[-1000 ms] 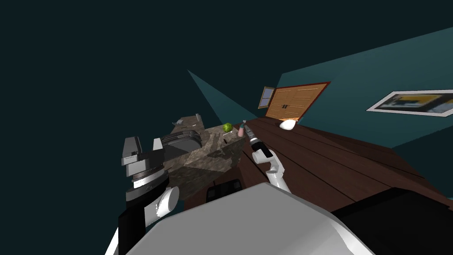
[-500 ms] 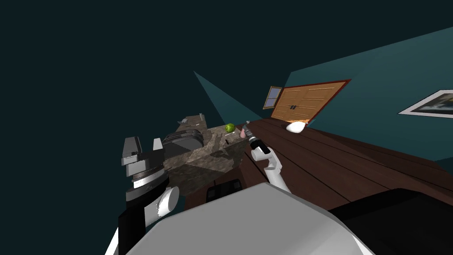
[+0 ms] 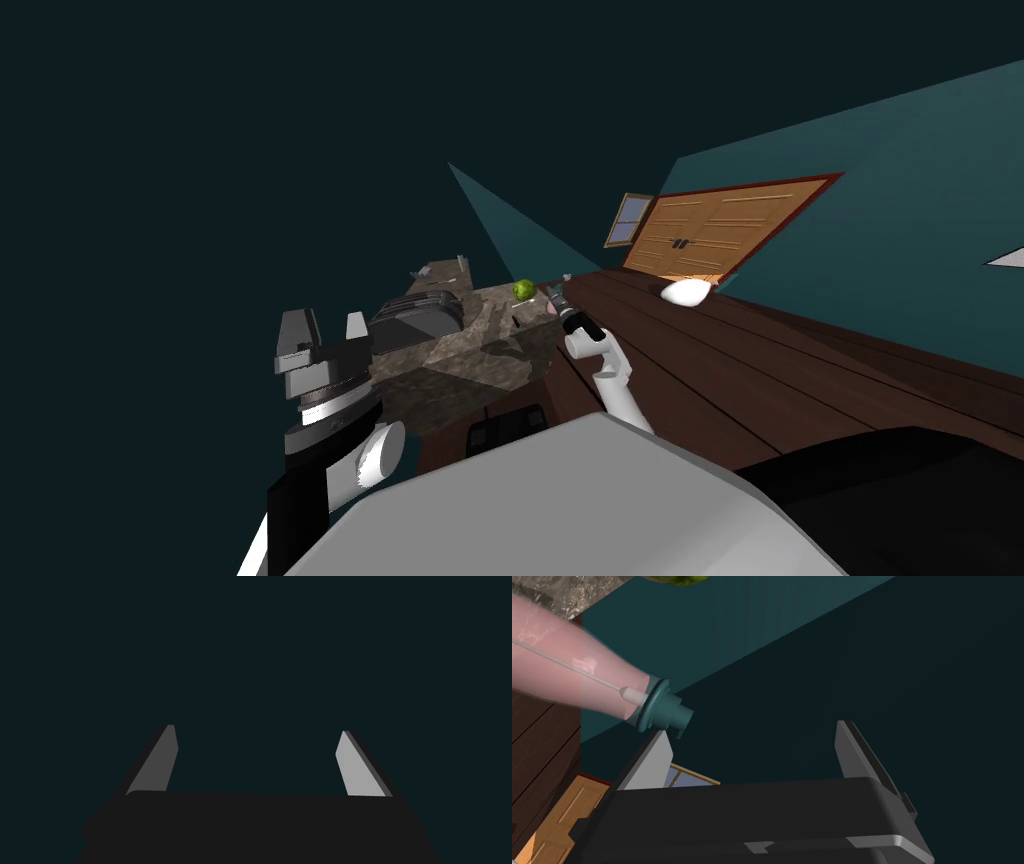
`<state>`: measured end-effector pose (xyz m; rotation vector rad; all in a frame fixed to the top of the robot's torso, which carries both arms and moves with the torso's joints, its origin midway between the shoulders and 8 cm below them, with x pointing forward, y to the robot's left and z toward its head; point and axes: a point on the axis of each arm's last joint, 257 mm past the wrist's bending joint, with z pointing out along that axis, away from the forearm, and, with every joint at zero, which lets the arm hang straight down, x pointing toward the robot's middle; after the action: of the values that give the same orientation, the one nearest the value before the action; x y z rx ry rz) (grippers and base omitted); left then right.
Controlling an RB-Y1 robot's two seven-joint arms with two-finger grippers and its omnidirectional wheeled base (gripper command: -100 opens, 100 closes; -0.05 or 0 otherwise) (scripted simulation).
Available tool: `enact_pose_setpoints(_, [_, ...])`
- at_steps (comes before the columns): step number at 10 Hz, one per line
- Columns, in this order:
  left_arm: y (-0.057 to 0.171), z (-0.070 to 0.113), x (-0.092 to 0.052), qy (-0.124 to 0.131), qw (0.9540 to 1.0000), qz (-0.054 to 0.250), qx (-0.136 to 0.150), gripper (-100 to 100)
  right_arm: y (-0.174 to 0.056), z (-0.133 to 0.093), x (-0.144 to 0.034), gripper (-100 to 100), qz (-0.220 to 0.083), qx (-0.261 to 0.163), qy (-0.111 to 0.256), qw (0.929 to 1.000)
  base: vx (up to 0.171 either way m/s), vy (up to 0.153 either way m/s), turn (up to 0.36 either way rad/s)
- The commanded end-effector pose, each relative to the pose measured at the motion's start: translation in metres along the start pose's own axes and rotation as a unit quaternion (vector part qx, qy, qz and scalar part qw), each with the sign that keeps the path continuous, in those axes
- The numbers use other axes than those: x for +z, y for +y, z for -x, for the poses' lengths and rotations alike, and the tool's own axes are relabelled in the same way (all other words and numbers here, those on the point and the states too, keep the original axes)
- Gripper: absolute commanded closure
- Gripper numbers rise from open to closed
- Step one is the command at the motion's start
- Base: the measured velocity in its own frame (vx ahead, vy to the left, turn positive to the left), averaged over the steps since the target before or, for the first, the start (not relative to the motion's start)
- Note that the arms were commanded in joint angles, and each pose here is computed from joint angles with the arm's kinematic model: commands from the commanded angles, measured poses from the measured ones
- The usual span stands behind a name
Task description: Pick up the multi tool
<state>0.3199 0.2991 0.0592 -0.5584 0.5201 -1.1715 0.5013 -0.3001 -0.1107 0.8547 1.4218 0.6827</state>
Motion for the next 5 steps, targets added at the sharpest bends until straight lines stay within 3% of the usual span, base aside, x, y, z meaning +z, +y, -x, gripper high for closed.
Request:
enact_pose_setpoints(1, [0.0, 0.0, 0.0, 0.0, 1.0, 0.0, 0.0, 0, -0.008, -0.006, 0.002, -100, -0.019, -0.008, 0.012, 0.9997, 0.024, -0.053, 0.158])
enact_pose_setpoints(5, [0.0, 0.0, 0.0, 0.0, 1.0, 0.0, 0.0, 0, -0.021, -0.018, 0.007, -100, -0.051, -0.024, 0.033, 0.9978, 0.011, -0.038, 0.085])
